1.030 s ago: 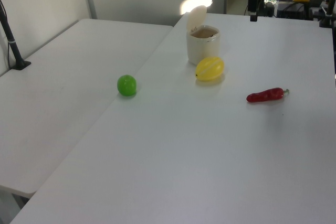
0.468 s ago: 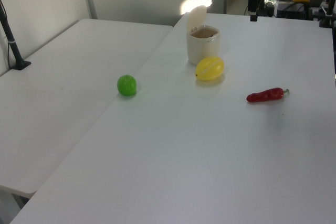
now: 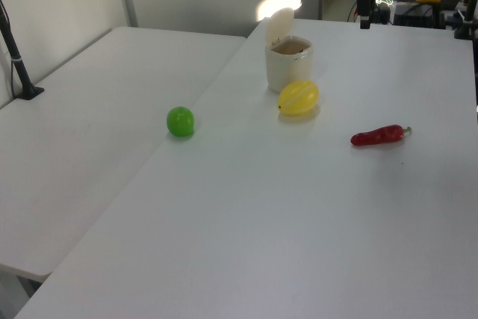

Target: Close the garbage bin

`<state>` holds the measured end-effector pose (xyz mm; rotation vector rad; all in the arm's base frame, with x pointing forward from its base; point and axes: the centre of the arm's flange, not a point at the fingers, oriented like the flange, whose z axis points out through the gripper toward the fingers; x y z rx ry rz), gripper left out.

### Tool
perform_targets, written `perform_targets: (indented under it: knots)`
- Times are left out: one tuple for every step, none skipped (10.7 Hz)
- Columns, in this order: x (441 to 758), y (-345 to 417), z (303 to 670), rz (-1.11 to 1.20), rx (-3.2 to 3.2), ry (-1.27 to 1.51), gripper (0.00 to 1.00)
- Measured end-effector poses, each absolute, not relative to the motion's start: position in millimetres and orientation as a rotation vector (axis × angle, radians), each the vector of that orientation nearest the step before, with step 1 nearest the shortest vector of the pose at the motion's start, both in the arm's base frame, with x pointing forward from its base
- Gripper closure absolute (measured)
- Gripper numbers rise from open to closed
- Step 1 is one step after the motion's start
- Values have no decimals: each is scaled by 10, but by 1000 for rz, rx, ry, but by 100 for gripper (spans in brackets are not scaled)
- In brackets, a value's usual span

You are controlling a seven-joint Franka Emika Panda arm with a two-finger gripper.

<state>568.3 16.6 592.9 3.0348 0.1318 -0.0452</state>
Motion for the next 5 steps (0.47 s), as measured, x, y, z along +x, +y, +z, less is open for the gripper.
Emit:
perform_targets:
  knots:
    - [5685, 166, 5925, -46, 3035, 133, 81]
    - [5688, 166, 5918, -48, 3035, 133, 95]
    - [5695, 167, 5904, -52, 3034, 133, 99]
    - [5706, 168, 5896, -47, 3034, 133, 99]
    - [5728, 164, 5895, -29, 3035, 125, 99]
